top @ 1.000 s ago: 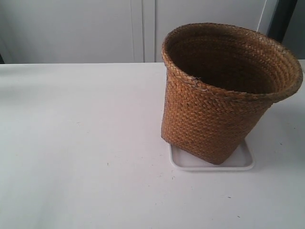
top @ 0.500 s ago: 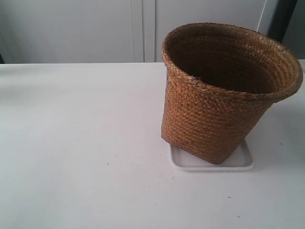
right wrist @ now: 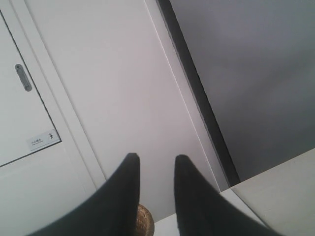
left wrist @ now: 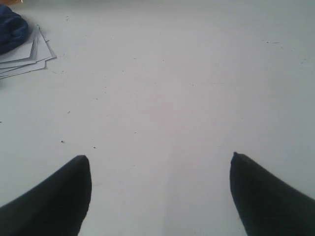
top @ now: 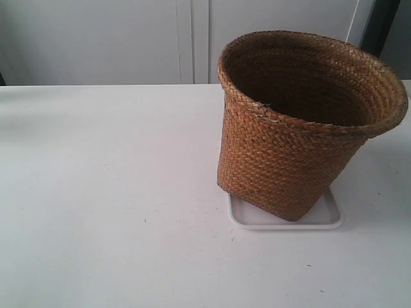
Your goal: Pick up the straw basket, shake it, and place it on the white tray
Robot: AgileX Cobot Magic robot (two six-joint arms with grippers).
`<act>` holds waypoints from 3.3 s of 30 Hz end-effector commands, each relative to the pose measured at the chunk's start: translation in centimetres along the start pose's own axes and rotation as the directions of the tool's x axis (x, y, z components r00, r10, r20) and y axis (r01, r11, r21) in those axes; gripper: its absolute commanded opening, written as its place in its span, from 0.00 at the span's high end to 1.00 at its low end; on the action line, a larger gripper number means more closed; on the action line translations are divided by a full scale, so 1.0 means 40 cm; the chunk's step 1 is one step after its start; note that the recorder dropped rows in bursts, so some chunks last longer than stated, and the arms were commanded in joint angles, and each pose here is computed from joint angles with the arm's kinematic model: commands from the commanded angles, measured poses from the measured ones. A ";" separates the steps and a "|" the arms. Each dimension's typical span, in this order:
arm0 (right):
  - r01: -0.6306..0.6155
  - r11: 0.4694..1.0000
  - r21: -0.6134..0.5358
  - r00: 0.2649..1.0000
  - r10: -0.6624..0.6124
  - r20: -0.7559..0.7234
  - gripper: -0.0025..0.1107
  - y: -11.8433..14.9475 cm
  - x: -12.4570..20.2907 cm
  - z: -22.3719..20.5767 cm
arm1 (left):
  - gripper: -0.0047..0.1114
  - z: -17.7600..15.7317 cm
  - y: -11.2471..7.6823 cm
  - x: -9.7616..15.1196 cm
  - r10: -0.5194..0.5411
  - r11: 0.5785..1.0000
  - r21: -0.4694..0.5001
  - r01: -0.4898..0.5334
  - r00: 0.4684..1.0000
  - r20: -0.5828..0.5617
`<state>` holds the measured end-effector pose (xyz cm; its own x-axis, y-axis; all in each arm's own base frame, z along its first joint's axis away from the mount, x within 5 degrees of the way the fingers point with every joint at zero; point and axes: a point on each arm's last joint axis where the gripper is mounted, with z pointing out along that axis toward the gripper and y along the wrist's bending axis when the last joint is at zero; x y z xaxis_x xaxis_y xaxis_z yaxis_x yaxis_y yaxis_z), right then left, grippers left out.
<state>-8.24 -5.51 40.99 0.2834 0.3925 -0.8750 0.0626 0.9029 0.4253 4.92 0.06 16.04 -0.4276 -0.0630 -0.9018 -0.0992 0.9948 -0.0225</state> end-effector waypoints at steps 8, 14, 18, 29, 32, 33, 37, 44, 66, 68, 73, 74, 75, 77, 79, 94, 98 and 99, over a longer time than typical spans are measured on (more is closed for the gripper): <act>0.030 0.999 0.014 0.999 -0.030 0.028 0.76 -0.001 -0.006 -0.002 | 0.28 0.000 -0.003 0.010 -0.008 1.000 0.012 0.009 0.999 -0.031; -0.422 0.901 -0.100 0.902 0.408 -0.140 0.76 0.037 0.041 0.015 | 0.28 0.000 -0.003 0.010 -0.008 1.000 0.012 0.009 0.999 -0.031; -0.716 0.656 -0.237 0.695 0.645 -0.317 0.76 0.091 0.141 0.086 | 0.28 0.000 -0.003 0.010 -0.008 1.000 0.012 0.009 0.999 -0.031; -0.609 0.780 -0.146 0.759 0.519 -0.394 0.76 0.019 0.483 0.197 | 0.28 0.000 -0.003 0.010 -0.008 1.000 0.012 0.009 0.999 -0.031; -0.311 0.924 -0.221 0.903 0.215 -0.371 0.76 -0.012 0.558 0.192 | 0.28 0.000 -0.003 0.010 -0.008 1.000 0.012 0.009 0.999 -0.031; -0.185 0.951 -0.250 0.929 0.086 -0.360 0.76 -0.032 0.598 0.184 | 0.28 0.000 -0.003 0.010 -0.008 1.000 0.012 0.009 0.999 -0.031; 0.118 0.920 -0.373 0.919 -0.244 -0.311 0.76 -0.033 0.615 0.176 | 0.28 0.000 -0.002 0.009 -0.008 1.000 0.010 0.008 1.000 -0.029; 0.301 0.889 -0.344 0.846 -0.416 -0.334 0.76 -0.048 0.633 0.173 | 0.28 0.000 -0.002 0.009 -0.008 1.000 0.010 0.008 1.000 -0.029; 0.440 0.833 -0.335 0.712 -0.551 -0.434 0.76 -0.075 0.660 0.162 | 0.28 0.000 -0.002 0.009 -0.008 1.000 0.010 0.008 1.000 -0.029; 0.440 0.833 -0.336 0.711 -0.551 -0.436 0.76 -0.075 0.660 0.162 | 0.28 0.000 -0.002 0.009 -0.008 1.000 0.010 0.008 1.000 -0.029; 0.440 0.833 -0.335 0.712 -0.551 -0.435 0.76 -0.075 0.660 0.162 | 0.28 0.000 -0.002 0.009 -0.008 1.000 0.010 0.008 1.000 -0.029; 0.440 0.833 -0.335 0.712 -0.551 -0.435 0.76 -0.075 0.660 0.162 | 0.28 0.000 -0.002 0.009 -0.008 1.000 0.010 0.008 1.000 -0.029; 0.440 0.833 -0.336 0.711 -0.551 -0.436 0.76 -0.075 0.660 0.162 | 0.28 0.000 -0.002 0.009 -0.008 1.000 0.010 0.008 1.000 -0.029; 0.439 0.833 -0.338 0.711 -0.552 -0.436 0.76 -0.074 0.660 0.162 | 0.28 0.000 -0.002 0.009 -0.008 1.000 0.010 0.008 1.000 -0.029; 0.437 0.831 -0.344 0.711 -0.553 -0.434 0.76 -0.074 0.661 0.161 | 0.28 0.000 -0.002 0.009 -0.008 1.000 0.010 0.008 1.000 -0.029; 0.618 0.518 -0.592 0.507 -0.838 -0.204 0.76 -0.068 0.664 0.157 | 0.28 0.000 -0.002 0.009 -0.008 1.000 0.010 0.008 1.000 -0.029; 0.600 0.501 -0.624 0.512 -0.840 -0.181 0.76 -0.063 0.666 0.154 | 0.28 0.000 -0.002 0.009 -0.008 1.000 0.010 0.008 1.000 -0.029; 0.593 0.493 -0.637 0.515 -0.840 -0.171 0.76 -0.061 0.666 0.153 | 0.28 0.000 -0.002 0.009 -0.008 1.000 0.010 0.008 1.000 -0.029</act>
<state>5.05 1.54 18.05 -0.1073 -0.5166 -0.8495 -0.3928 0.8069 -0.4411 4.92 0.06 16.04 -0.4271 -0.0620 -0.9021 -0.0983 0.9949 -0.0219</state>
